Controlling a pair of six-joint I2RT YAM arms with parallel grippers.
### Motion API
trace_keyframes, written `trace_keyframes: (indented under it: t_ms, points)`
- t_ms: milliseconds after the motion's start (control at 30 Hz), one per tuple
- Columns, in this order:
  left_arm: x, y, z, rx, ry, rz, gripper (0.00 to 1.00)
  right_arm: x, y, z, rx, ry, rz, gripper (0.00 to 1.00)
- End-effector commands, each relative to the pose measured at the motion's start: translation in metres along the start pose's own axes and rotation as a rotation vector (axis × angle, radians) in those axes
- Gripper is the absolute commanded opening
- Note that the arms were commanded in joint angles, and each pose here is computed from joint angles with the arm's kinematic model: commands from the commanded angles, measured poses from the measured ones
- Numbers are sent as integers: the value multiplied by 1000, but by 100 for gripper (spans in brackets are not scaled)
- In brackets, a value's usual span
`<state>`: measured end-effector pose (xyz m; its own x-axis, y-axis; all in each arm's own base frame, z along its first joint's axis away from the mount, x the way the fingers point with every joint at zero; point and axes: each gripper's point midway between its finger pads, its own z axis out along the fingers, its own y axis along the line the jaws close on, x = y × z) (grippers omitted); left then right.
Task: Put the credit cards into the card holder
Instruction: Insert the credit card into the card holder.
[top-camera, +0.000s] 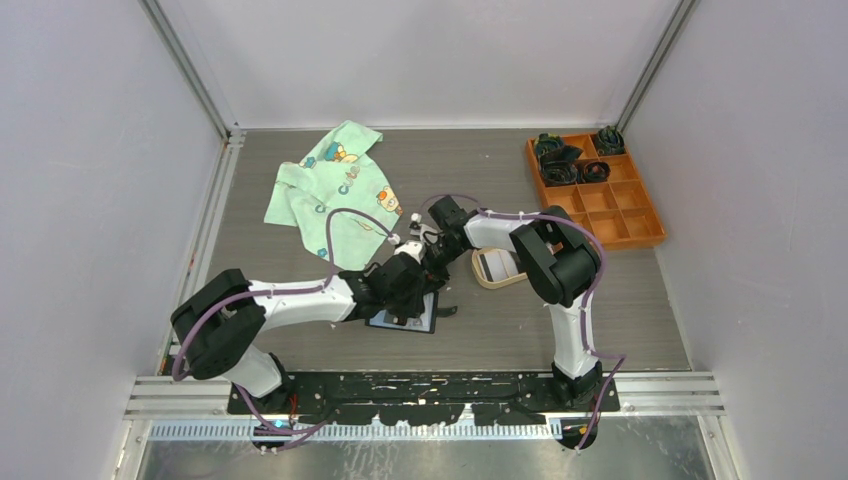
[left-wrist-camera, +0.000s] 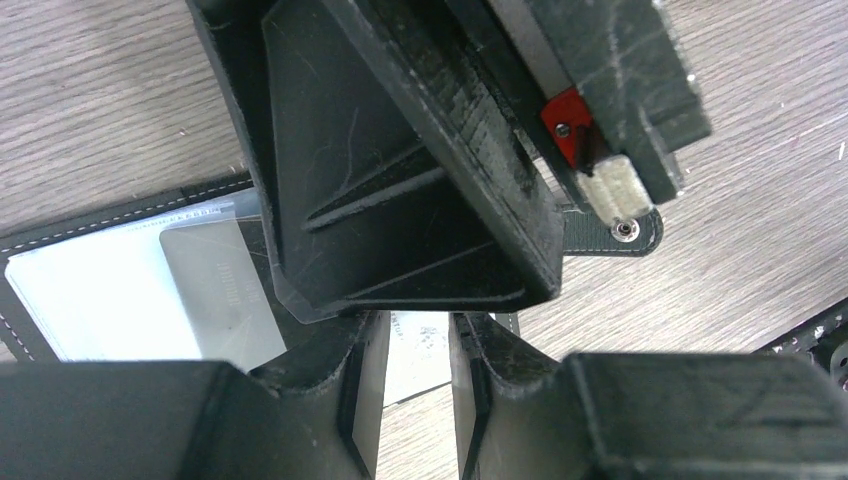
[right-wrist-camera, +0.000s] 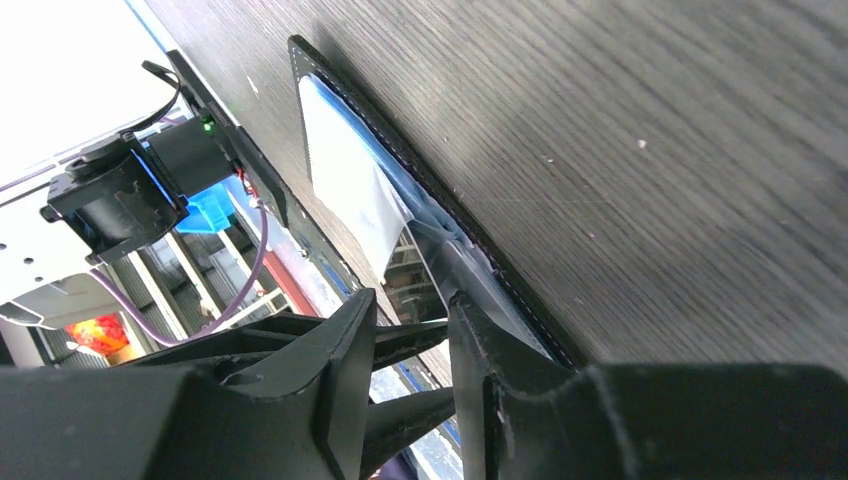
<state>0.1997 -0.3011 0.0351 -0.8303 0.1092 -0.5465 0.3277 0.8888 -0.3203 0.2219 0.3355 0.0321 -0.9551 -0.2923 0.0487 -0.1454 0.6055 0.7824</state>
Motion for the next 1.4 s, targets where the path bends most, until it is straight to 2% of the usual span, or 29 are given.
trace_keyframes:
  t_ms: [0, 633, 833, 1033, 1267, 1367]
  points:
    - [-23, 3, -4, -9, -83, -19, 30, -1, 3, -6, 22, 0, -38, 40]
    - [-28, 24, -17, -44, -108, -43, 29, -7, 13, -22, 4, -29, -73, 43]
    - [-36, 3, -34, 77, -134, -32, 29, -11, 16, -31, 13, -53, -107, 43]
    - [-35, -9, -34, 147, -132, -58, 23, -14, 16, -37, 25, -72, -124, 37]
    - [-29, -3, -17, 102, -90, -61, 13, -19, 15, -48, 24, -105, -125, 26]
    - [-25, 2, -10, 74, -74, -55, 12, -20, 15, -49, 22, -106, -121, 20]
